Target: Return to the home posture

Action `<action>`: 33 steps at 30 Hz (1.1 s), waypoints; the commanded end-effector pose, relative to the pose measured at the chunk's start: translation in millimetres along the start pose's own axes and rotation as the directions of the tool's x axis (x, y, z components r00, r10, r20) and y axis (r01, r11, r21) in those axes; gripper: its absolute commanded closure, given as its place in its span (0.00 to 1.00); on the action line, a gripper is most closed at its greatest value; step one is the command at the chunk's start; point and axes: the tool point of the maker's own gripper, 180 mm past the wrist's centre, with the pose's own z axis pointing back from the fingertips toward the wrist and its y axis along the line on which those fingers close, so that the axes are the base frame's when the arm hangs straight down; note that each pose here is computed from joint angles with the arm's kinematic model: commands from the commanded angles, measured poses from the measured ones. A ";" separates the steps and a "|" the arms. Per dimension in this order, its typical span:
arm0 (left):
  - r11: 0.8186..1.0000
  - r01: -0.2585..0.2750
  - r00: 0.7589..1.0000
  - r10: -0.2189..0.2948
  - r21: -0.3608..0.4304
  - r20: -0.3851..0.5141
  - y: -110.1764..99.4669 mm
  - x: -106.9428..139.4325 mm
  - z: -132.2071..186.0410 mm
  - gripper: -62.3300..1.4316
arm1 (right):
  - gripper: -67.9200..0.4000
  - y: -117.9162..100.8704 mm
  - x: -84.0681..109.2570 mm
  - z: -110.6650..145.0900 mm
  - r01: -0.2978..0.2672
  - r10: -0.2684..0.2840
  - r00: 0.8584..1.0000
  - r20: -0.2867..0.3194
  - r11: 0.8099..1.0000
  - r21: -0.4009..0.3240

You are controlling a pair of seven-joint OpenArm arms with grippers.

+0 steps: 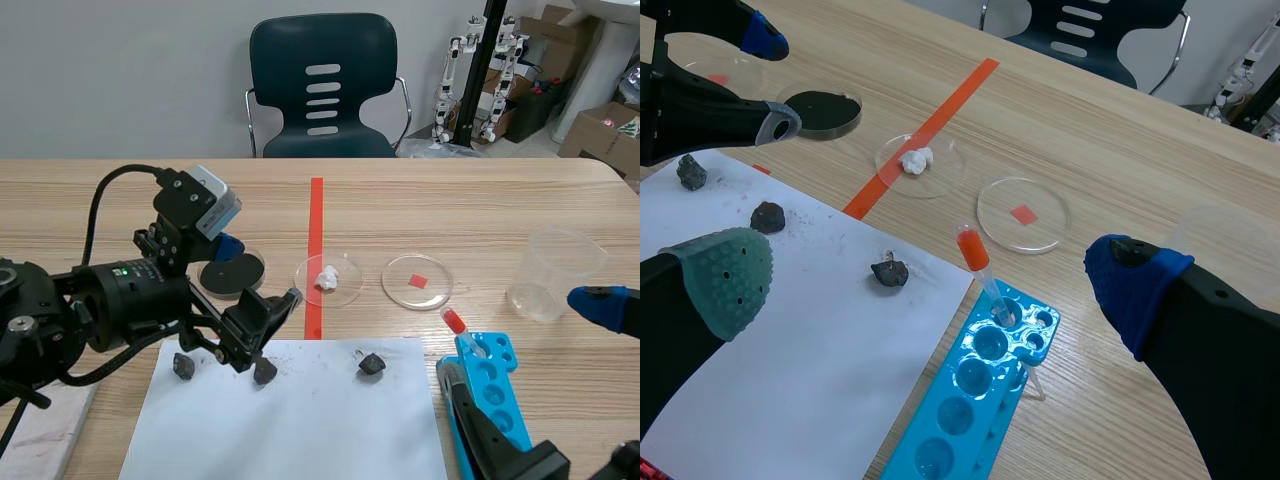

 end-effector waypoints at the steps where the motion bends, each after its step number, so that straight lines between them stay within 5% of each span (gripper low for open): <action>1: 1.000 -0.004 0.999 0.002 0.026 0.046 9.7 14.4 3.1 0.13 | 0.00 -1.6 6.6 -1.8 -0.004 0.004 1.000 0.028 1.000 0.001; 12: 0.998 0.046 0.988 -0.039 -0.046 0.152 2.1 44.6 54.7 0.13 | 0.00 -1.6 6.6 -1.8 -0.004 0.004 1.000 0.028 1.000 0.001; 23: 0.998 0.061 0.989 -0.059 -0.009 0.136 -1.4 27.6 119.1 0.13 | 0.00 -1.6 6.6 -1.8 -0.004 0.004 1.000 0.028 1.000 0.001; 33: 0.999 0.025 0.984 -0.016 -0.048 0.177 -35.6 20.4 151.1 0.13 | 0.00 -1.6 6.6 -1.8 -0.004 0.004 1.000 0.028 1.000 0.001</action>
